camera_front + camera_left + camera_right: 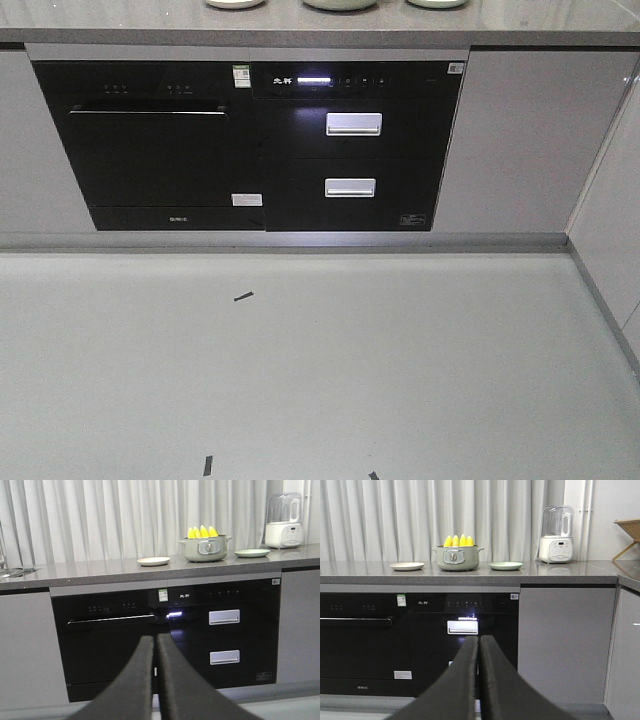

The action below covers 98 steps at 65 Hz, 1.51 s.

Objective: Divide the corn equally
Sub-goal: 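Drive the base forward toward the counter with the pot and plates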

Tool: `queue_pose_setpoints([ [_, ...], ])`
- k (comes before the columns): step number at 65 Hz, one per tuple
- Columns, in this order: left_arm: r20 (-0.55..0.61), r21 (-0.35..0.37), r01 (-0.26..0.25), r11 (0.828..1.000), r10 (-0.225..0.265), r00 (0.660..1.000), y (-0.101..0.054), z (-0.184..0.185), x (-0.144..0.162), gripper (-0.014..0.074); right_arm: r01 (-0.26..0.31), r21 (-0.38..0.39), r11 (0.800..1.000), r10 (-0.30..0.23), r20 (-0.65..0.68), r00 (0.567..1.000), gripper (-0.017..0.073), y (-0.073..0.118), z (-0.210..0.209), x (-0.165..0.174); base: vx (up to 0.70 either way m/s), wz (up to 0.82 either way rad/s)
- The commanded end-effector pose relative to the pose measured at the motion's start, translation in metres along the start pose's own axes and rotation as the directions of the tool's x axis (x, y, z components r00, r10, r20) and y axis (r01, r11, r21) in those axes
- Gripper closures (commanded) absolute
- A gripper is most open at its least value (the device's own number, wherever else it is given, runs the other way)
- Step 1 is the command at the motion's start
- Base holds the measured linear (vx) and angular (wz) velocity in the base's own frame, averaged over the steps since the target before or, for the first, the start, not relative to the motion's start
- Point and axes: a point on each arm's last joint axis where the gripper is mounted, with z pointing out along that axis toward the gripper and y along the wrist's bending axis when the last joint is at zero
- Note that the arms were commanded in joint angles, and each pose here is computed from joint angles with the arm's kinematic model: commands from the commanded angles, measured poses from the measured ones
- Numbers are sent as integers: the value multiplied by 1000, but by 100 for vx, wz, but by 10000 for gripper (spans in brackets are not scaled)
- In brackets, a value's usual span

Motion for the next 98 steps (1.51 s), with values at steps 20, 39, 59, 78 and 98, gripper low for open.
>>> queue_pose_setpoints([
  [20,77,6,11,1000,-11,997,0,-1,-4,601,11,3,1000,-11,75,997,570,0,0,-5,12,-3],
  [39,77,6,11,1000,-11,997,0,-1,-4,601,11,3,1000,-11,75,997,570,0,0,-5,11,-7],
  [59,77,6,11,1000,-11,997,0,-1,-4,601,11,3,1000,-11,75,997,570,0,0,-5,12,-10],
  [78,77,6,11,1000,-11,997,0,-1,-4,601,11,3,1000,-11,75,997,570,0,0,-5,13,-10],
  [98,77,6,11,1000,-11,997,0,-1,-4,601,11,3,1000,-11,75,997,570,0,0,-5,13,-7],
])
